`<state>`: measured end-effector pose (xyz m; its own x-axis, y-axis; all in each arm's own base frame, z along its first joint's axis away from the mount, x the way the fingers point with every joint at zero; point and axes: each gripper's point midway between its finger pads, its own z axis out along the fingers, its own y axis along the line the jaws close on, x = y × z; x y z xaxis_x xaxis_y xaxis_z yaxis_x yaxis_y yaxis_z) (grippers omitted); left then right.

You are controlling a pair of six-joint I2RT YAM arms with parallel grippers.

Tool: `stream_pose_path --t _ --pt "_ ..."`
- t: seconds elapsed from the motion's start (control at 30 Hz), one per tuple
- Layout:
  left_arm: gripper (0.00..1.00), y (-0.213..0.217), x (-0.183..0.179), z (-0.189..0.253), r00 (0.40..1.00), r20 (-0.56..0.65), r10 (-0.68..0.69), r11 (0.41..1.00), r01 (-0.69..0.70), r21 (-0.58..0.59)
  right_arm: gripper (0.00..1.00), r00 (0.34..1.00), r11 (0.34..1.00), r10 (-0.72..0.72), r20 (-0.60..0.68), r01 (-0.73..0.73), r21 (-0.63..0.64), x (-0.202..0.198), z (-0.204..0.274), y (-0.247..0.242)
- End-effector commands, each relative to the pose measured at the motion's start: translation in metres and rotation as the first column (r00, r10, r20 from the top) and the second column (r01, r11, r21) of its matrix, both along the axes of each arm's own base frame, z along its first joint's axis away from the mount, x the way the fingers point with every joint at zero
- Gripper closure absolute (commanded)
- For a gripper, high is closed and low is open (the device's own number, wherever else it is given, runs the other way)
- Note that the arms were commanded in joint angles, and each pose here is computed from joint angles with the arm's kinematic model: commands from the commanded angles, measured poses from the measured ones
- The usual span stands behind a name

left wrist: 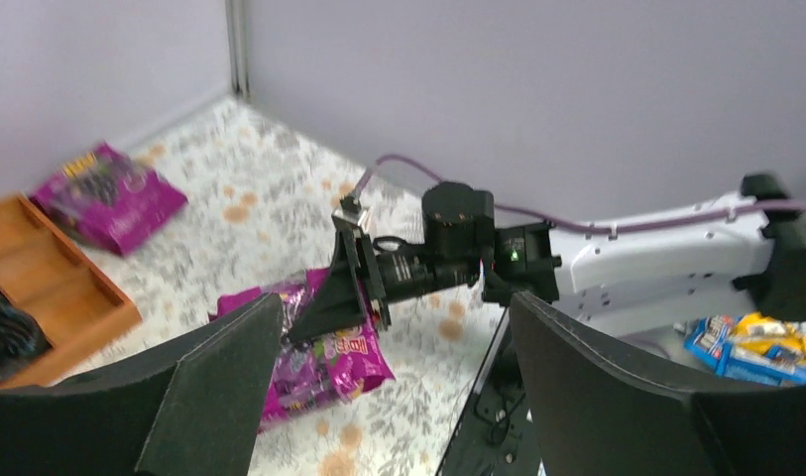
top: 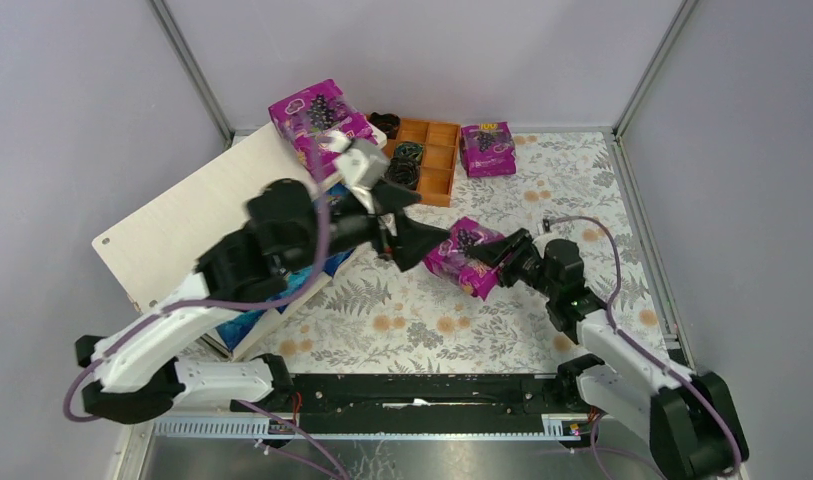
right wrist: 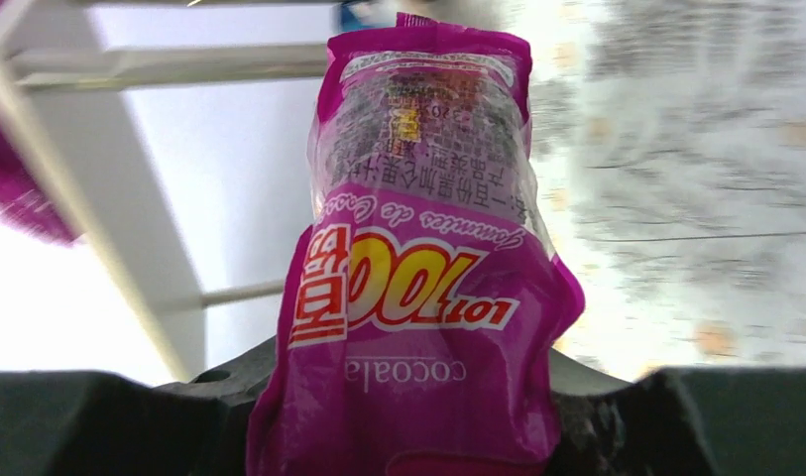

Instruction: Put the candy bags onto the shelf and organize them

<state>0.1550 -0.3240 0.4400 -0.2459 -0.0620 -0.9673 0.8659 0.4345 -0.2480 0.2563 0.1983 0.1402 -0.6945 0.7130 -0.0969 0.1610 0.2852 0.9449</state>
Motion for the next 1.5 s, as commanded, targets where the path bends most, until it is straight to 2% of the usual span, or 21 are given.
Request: stream_pose_path --t 0.0,0.17,0.4,0.53,0.63,0.8,0.97,1.17,1.33,1.47 --pt "0.11 0.047 -0.020 0.075 0.991 0.129 0.028 0.989 -0.009 -0.147 0.58 0.965 0.989 0.027 0.259 -0.063 0.133 -0.008 0.132 0.022" --pt "0.09 0.083 -0.049 0.139 0.975 0.220 0.005 0.960 0.057 -0.276 0.59 0.917 0.978 0.064 0.393 -0.137 0.160 -0.025 0.225 0.062" --pt "0.09 0.125 -0.089 0.195 0.959 0.282 -0.041 0.897 0.160 -0.411 0.59 0.778 0.950 0.096 0.621 -0.258 0.177 -0.065 0.359 0.149" --pt "0.09 0.159 -0.105 0.220 0.953 0.303 -0.013 0.856 0.167 -0.489 0.59 0.731 0.929 0.094 0.676 -0.308 0.205 -0.072 0.401 0.210" --pt "0.09 0.176 -0.116 0.228 0.951 0.308 -0.012 0.829 0.181 -0.529 0.59 0.697 0.938 0.028 0.717 -0.267 0.223 -0.073 0.429 0.247" --pt "0.09 0.198 -0.125 0.230 0.960 0.282 -0.001 0.814 0.164 -0.557 0.59 0.700 0.966 -0.022 0.713 -0.170 0.197 -0.038 0.417 0.317" --pt "0.09 0.216 -0.132 0.223 0.964 0.267 0.009 0.800 0.153 -0.580 0.59 0.699 0.980 -0.048 0.713 -0.103 0.168 -0.010 0.402 0.361" --pt "0.09 0.212 -0.128 0.205 0.970 0.243 0.007 0.821 0.133 -0.555 0.59 0.706 0.995 -0.054 0.707 -0.023 0.099 0.009 0.369 0.379" --pt "0.09 0.200 -0.123 0.196 0.971 0.239 -0.005 0.838 0.135 -0.529 0.58 0.706 0.999 -0.007 0.708 -0.023 0.032 0.015 0.348 0.394" --pt "0.09 0.195 -0.125 0.193 0.971 0.237 -0.034 0.841 0.156 -0.519 0.52 0.732 1.000 0.021 0.681 -0.031 0.003 0.014 0.333 0.396"
